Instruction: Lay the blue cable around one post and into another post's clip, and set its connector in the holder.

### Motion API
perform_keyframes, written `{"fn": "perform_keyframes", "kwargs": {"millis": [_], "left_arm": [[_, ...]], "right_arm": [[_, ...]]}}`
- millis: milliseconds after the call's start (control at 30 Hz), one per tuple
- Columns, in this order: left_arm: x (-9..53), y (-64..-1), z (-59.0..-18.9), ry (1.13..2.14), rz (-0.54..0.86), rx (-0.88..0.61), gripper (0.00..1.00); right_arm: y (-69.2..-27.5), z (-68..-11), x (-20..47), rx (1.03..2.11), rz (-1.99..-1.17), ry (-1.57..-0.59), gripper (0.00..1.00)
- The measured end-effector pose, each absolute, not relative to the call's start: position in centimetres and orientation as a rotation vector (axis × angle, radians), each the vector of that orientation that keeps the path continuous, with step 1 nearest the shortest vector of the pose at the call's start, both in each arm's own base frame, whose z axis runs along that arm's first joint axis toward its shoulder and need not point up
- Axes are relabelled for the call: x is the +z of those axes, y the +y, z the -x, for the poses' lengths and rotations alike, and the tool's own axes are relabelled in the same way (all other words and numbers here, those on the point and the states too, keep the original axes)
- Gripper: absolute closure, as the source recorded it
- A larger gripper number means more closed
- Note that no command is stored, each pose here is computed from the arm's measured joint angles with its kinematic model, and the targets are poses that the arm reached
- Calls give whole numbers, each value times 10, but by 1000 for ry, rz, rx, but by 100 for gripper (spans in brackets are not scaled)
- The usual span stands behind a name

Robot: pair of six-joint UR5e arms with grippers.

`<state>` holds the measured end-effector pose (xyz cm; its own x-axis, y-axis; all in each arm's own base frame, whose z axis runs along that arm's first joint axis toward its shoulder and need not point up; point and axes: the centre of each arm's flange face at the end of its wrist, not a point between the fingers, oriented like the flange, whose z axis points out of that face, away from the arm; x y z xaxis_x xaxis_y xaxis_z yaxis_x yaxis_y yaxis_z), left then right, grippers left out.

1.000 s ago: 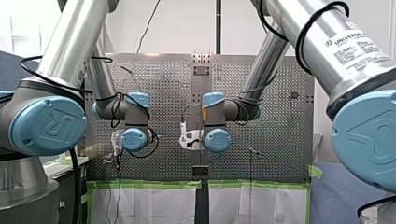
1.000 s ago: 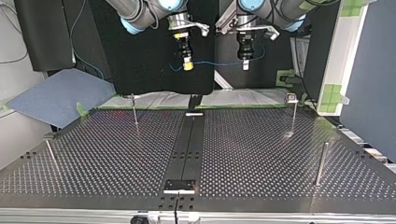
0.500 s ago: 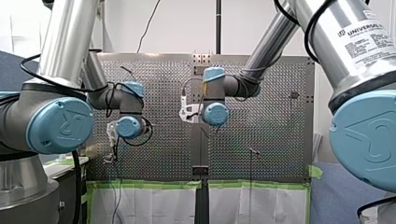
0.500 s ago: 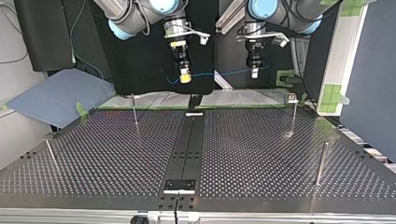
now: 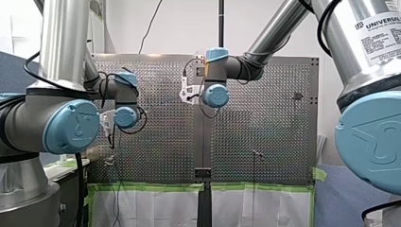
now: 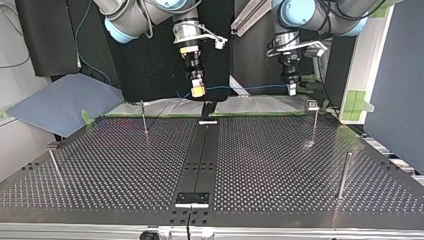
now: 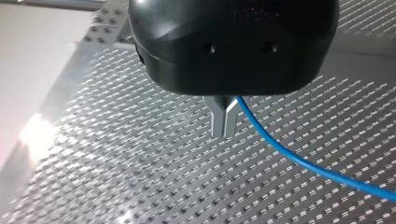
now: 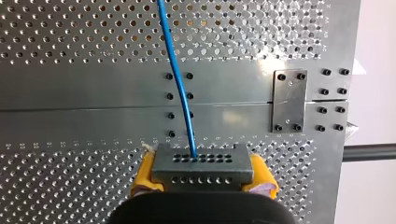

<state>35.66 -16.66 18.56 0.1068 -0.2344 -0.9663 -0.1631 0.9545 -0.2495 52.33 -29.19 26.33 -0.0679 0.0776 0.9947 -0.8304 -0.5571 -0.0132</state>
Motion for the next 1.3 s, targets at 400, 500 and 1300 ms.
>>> {"fn": "perform_keyframes", "kwargs": {"millis": [400,500,1300], "left_arm": [[230,-136,-378,1366,446,-83,100],[248,-127,-386,1328,481,-88,100],[389,-91,-406,1112,550,-100,100]], "right_arm": [[-301,-541,296,1751,-1538,-801,100],[-305,-545,305,1768,-1537,-795,100],[-323,-578,381,1937,-1491,-697,100]]}}
